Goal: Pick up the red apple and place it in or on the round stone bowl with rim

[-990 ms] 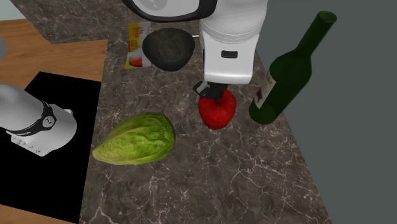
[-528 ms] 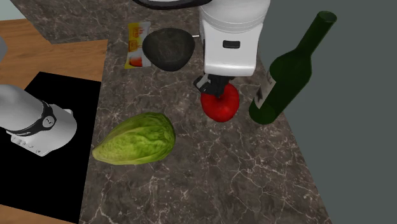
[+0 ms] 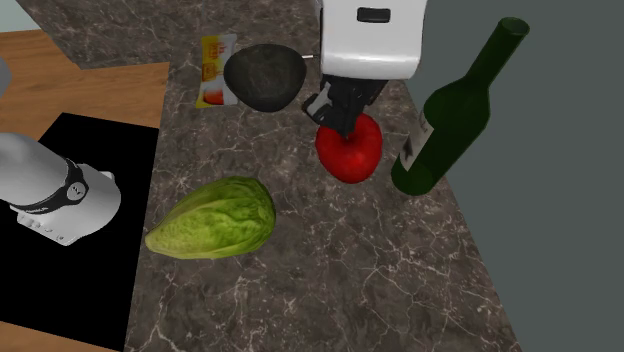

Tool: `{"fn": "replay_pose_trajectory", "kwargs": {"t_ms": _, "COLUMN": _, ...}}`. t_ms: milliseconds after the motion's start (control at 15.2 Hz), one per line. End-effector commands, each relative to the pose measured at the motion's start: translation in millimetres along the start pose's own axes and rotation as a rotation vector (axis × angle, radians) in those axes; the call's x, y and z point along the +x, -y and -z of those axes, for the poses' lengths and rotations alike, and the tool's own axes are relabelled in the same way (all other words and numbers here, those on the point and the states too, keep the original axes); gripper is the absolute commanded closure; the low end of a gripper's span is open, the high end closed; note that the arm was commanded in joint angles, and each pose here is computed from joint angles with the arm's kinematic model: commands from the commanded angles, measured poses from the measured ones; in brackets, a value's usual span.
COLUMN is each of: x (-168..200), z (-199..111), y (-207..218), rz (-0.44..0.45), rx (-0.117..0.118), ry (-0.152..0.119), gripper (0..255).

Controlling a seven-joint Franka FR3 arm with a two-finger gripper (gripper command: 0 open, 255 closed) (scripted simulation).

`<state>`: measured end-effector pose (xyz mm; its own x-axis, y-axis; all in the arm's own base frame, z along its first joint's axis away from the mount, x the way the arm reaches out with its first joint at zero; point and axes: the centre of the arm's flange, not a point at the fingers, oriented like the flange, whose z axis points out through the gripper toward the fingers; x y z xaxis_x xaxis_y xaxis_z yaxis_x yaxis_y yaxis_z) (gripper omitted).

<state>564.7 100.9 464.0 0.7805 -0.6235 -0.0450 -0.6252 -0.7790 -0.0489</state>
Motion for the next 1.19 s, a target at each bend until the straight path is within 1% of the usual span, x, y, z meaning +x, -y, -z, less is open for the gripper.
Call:
{"fn": "replay_pose_trajectory", "kwargs": {"t_ms": 0, "x": -0.2, "z": 10.4, "y": 1.4, "rz": 0.0, "rx": 0.0, "ry": 0.0, "gripper": 255}}
{"fn": "replay_pose_trajectory", "kwargs": {"t_ms": 1122, "x": -4.2, "z": 100.0, "y": 5.8, "rz": 0.0, "rx": 0.0, "ry": 0.0, "gripper": 255}}
